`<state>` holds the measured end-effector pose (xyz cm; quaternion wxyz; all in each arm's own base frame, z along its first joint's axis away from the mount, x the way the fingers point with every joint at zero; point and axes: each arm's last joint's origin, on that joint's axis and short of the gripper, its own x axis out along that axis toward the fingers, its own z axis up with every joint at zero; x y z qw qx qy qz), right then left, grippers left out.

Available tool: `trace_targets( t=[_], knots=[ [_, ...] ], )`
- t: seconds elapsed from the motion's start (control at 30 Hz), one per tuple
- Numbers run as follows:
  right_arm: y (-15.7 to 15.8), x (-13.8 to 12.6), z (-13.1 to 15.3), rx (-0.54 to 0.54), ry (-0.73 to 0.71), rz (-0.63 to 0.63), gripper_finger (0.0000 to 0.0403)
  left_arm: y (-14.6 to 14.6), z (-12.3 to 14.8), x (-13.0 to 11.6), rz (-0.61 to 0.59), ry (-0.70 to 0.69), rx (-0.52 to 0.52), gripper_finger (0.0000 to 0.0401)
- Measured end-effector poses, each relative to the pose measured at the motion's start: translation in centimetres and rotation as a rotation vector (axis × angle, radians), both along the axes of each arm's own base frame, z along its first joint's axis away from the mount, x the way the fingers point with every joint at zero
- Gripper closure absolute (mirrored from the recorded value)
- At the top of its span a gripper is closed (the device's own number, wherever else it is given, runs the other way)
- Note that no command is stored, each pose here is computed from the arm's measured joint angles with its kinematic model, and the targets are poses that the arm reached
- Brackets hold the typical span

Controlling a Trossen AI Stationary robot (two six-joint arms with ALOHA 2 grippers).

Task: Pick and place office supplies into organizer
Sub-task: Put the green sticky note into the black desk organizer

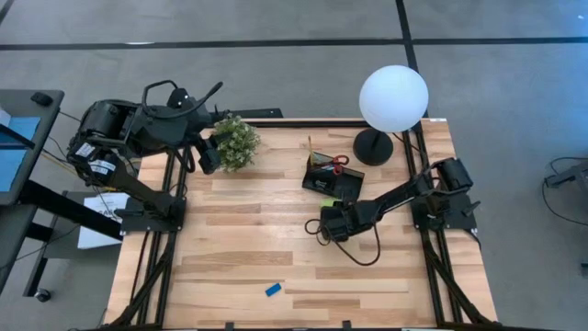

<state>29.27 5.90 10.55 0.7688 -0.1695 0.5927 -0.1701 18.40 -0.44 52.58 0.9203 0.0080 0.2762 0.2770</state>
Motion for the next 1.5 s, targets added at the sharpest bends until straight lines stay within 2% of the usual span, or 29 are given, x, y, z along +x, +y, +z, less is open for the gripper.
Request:
trace_targets(
  t=[0.13, 0.27, 0.43, 0.63, 0.83, 0.93, 1.03, 1.17, 1.4, 1.5],
  knots=[
    [0.6, -1.2, 2.0, 0.079, -0.041, -0.109, 0.0393, -0.1, 0.0, 0.0, -0.016, 0.001, -0.013, 0.0207],
    [1.0, -2.7, 6.9, 0.123, -0.166, -0.229, 0.0398, -0.1, 0.0, 0.0, -0.024, 0.002, -0.02, 0.0207],
    [0.3, -5.8, 11.9, 0.129, -0.305, -0.306, 0.04, -0.1, 0.0, 0.0, -0.023, 0.004, -0.013, 0.0207],
    [-2.6, -8.5, 14.2, -0.011, -0.328, -0.43, 0.0401, -0.1, -0.1, 0.2, -0.021, 0.007, -0.012, 0.0207],
    [-4.9, -7.0, 12.3, -0.035, -0.342, -0.489, 0.0402, -0.1, -0.1, 0.3, -0.02, 0.008, -0.011, 0.0207],
    [-5.6, -5.9, 10.8, -0.044, -0.299, -0.499, 0.0401, -0.1, -0.1, 0.3, -0.019, 0.005, -0.012, 0.0207],
    [-5.8, -5.1, 9.4, 0.012, -0.209, -0.485, 0.0396, -0.1, 0.0, 0.4, -0.019, -0.007, -0.014, 0.0207],
    [-6.1, -4.4, 7.5, -0.005, -0.078, -0.435, 0.038, -0.1, 0.1, 0.4, -0.02, -0.019, -0.017, 0.0207],
    [-6.8, -2.8, 5.7, -0.013, -0.007, -0.459, 0.0339, -0.1, 0.1, 0.4, -0.021, -0.019, -0.019, 0.0207],
    [-7.0, -2.0, 5.5, 0.016, 0.039, -0.412, 0.0322, -0.1, 0.1, 0.4, -0.021, -0.019, -0.019, 0.0207]
  ],
)
